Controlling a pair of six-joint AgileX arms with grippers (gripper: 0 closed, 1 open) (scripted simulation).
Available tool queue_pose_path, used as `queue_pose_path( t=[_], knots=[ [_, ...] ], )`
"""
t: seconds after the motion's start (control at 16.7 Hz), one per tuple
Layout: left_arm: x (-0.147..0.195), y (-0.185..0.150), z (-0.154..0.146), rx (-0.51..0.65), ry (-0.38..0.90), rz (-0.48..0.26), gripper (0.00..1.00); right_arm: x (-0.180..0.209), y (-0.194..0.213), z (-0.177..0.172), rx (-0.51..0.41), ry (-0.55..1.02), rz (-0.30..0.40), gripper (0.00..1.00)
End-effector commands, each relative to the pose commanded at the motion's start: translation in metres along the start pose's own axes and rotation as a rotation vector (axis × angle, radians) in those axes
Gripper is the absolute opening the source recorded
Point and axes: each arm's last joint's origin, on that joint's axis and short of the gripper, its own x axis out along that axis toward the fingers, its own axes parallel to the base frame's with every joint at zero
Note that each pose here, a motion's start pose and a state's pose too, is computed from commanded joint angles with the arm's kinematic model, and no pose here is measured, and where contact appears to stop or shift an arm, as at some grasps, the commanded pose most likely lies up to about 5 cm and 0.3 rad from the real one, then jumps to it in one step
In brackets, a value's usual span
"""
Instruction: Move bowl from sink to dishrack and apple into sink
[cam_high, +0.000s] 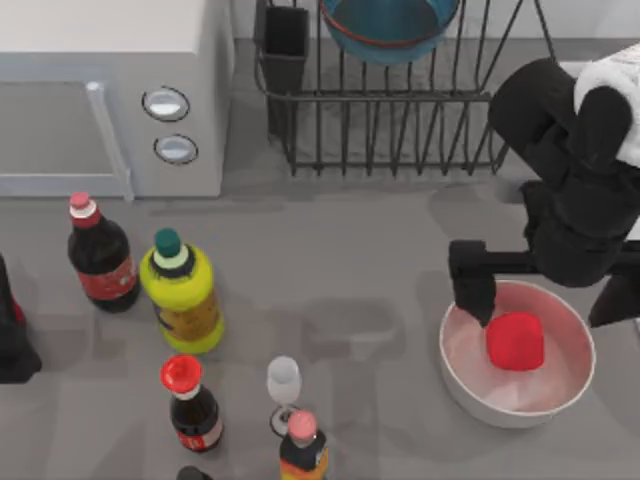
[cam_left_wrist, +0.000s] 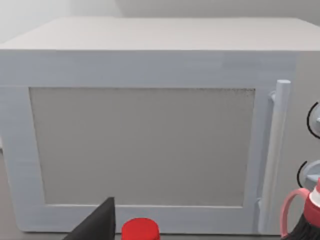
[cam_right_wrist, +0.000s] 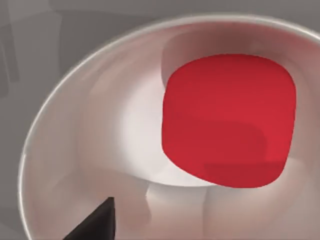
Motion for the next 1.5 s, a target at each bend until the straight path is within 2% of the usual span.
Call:
queue_pose_path(
  t=[0.54,0.84,1.5],
  knots=[
    [0.0,0.0,0.0,0.0,0.0,0.0,1.0,0.096,0.002,0.0,-0.006,-0.003,0.002,1.0],
    [0.0,0.0,0.0,0.0,0.0,0.0,1.0,0.102,0.001,-0.001,-0.006,0.0,-0.001,1.0],
    [0.0,0.0,0.0,0.0,0.0,0.0,1.0,0.102,0.001,-0.001,-0.006,0.0,-0.001,0.17]
  ],
)
